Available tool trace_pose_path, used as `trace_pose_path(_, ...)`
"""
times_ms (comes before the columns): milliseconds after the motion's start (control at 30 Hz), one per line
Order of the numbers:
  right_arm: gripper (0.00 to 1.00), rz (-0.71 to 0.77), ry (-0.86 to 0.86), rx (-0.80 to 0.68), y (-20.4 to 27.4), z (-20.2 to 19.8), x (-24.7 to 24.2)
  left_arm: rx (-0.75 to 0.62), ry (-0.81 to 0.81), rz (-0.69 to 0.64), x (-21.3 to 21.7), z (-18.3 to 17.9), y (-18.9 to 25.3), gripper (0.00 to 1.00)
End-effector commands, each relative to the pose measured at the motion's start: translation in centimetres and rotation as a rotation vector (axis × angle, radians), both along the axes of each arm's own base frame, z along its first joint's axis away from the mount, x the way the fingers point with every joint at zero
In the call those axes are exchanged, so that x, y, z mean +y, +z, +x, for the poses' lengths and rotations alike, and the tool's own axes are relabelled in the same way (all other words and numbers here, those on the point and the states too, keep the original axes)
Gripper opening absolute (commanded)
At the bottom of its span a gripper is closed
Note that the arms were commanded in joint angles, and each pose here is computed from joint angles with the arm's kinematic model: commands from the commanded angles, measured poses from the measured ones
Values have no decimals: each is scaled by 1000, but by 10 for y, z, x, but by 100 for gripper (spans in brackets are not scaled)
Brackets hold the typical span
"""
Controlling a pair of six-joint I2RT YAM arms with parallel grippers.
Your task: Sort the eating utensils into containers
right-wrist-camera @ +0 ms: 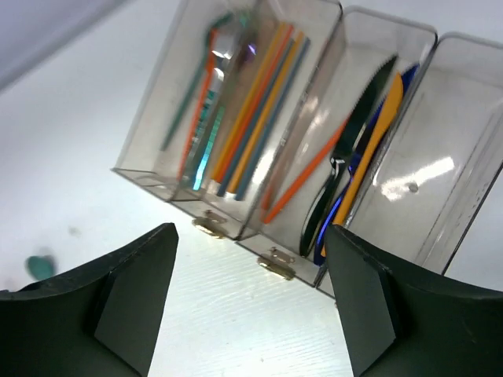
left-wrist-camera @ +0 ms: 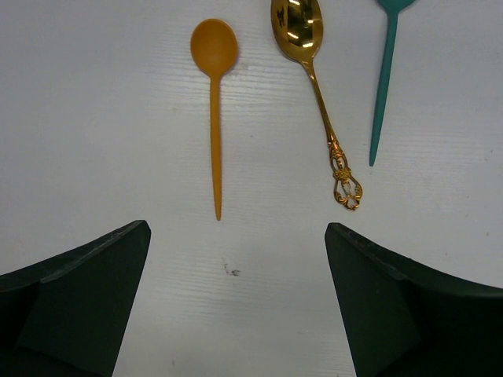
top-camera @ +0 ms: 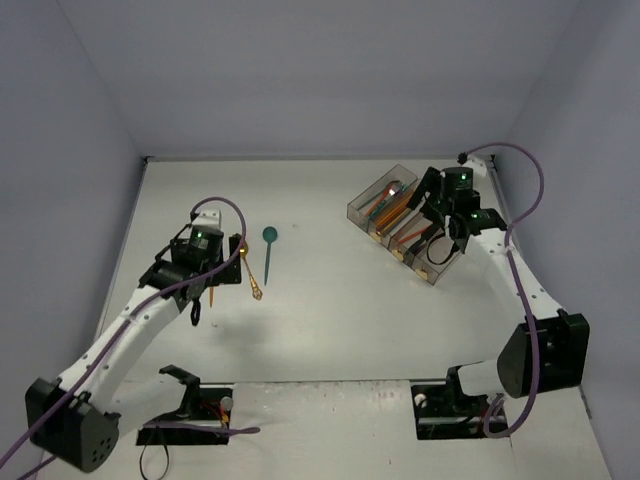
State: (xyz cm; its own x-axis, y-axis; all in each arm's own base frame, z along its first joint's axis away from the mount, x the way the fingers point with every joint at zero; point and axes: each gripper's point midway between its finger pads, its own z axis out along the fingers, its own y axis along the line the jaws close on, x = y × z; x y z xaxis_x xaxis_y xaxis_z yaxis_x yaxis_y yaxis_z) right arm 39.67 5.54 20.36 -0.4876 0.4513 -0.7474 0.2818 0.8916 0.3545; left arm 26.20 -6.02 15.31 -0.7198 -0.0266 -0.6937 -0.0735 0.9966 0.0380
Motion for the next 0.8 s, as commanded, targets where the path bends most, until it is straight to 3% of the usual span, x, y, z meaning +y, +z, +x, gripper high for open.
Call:
trace_pose_path(0,76,1,89,-96,32,-22,6,-17,52,-112,-24,35,9,82)
trace_pose_path(233,77,46,162,-131,35,-60,15,83,159,-123,-39,70,-21,60)
trace_pose_path(767,78,63,234,-140,31,-95,21,276,257,-115,-51,109,-92,39)
